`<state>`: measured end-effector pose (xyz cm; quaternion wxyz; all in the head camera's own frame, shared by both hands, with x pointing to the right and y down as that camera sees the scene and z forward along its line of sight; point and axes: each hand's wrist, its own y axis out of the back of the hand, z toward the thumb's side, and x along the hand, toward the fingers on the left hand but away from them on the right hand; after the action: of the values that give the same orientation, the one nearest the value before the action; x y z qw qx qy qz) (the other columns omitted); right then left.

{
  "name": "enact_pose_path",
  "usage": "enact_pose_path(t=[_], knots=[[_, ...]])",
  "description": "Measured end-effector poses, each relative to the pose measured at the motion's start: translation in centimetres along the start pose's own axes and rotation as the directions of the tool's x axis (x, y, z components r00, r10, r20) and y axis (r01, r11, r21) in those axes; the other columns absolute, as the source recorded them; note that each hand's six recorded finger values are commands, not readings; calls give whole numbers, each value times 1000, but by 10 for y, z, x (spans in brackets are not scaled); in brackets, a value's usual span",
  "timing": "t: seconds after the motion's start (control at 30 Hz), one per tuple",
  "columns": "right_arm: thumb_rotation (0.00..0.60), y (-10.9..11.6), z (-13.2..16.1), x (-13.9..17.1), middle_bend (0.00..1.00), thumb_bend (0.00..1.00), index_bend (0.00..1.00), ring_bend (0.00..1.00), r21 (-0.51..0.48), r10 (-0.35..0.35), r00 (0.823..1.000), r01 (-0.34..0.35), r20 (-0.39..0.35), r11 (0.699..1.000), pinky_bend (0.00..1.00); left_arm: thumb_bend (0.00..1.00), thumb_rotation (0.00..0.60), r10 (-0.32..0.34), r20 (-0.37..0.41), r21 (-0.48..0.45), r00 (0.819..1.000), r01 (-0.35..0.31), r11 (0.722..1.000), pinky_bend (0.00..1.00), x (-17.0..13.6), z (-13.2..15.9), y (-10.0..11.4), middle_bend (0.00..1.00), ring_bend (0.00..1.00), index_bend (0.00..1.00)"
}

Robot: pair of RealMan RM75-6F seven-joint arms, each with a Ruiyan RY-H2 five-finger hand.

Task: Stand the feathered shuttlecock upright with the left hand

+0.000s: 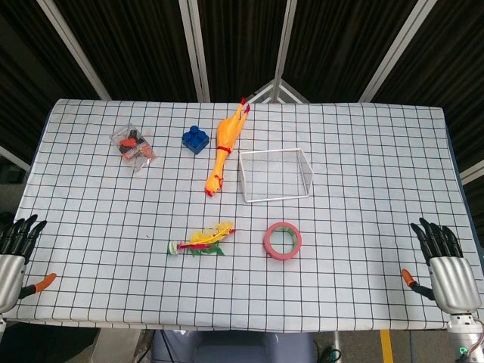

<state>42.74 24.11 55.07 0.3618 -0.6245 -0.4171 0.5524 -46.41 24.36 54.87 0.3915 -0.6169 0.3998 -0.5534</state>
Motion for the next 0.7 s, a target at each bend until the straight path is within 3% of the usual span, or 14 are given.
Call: enact_pose_path(t=[0.43, 0.7], knots=[[600, 1, 1, 0, 0, 339, 0, 0, -1, -3, 1000, 3, -3, 1000, 0, 131, 600, -11, 12, 11, 1000, 10, 1000, 0, 0, 2, -3, 0, 0, 7], [600, 0, 1, -1, 0, 339, 0, 0, -4, -2, 1000, 2, -2, 1000, 0, 244, 600, -48, 71, 13, 996, 47, 999, 0, 18, 24, -9, 0, 0, 224]])
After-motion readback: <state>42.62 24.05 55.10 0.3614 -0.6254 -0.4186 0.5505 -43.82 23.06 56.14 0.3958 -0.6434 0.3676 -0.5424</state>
